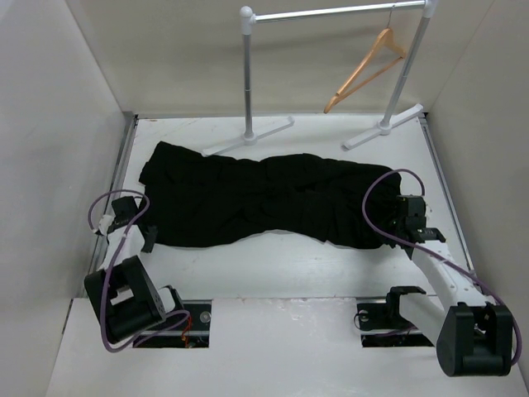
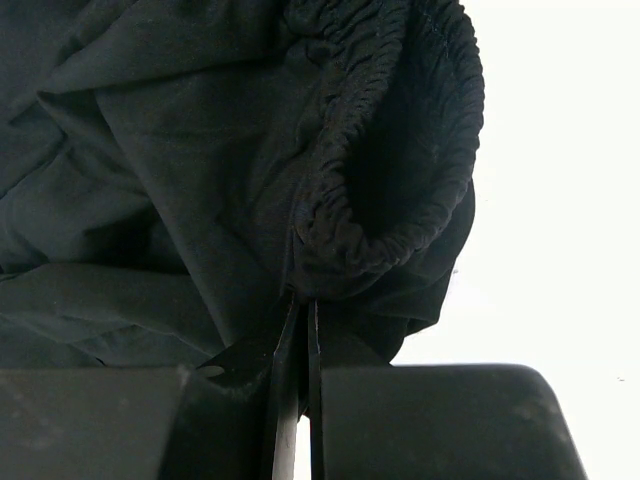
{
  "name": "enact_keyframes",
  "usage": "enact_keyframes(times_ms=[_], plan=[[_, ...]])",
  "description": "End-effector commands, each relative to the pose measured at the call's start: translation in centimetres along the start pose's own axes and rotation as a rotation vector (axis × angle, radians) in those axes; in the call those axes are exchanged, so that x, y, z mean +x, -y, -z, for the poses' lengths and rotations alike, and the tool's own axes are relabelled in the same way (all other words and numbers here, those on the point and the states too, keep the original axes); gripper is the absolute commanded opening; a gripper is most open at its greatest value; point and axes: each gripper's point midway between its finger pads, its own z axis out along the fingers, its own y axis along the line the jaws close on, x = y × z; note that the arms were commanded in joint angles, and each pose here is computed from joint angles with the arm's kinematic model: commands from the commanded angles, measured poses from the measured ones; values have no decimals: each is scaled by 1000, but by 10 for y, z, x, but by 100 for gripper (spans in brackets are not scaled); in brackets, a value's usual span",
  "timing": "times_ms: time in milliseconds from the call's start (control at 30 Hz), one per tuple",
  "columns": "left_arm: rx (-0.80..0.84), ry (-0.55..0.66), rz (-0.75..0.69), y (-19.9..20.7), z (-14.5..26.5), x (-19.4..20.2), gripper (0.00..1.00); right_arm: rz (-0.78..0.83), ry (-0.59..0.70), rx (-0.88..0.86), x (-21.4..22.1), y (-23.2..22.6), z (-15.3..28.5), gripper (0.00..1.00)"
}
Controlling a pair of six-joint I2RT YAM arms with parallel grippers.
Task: Place the trousers on the hanger
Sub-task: Flatten out the trousers at the center of the board.
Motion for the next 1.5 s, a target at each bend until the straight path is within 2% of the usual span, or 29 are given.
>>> enact_keyframes(times_ms=[0,100,233,300,433,533,567,667,700,800,967,1033,1067,1167,1200,1267,1467], plan=[[15,-3,67,6,-11,-12,8,-7,52,-37,-16,-11,-1,8],[13,50,161,2,2,-47,0,-56,81,-12,-30,-3,0,6],[-69,172,147,1,30,-85,0,-97,123,27,-47,5,9,5],[-61,241,150,6,42,-100,0,-98,139,48,-51,8,13,5],[-66,242,116,14,58,-113,0,-102,162,87,-57,16,13,5],[10,99,39,29,53,-69,13,-106,148,69,-57,10,10,5],[26,66,27,28,50,-56,21,-105,142,57,-56,7,9,5],[32,30,9,18,37,-32,44,-105,128,39,-54,4,5,5],[40,11,8,17,32,-26,48,-102,122,33,-52,2,3,5],[61,-59,17,17,18,-8,49,-90,103,20,-47,-2,1,5],[51,-20,12,23,-7,-14,49,-70,81,-14,-42,-11,-1,5],[81,-1,0,34,-16,-15,48,-66,67,-29,-38,-15,-3,5],[84,-4,-8,37,-19,-14,42,-65,62,-29,-37,-14,-4,5],[58,5,-7,32,-22,-15,11,-71,65,-20,-36,-10,-4,5],[47,20,8,27,-20,-20,5,-71,67,-18,-36,-9,-4,5],[17,58,46,13,-10,-36,0,-76,76,-10,-37,-6,-3,4],[-139,205,107,-26,38,-83,0,-117,94,15,-45,0,-1,4]])
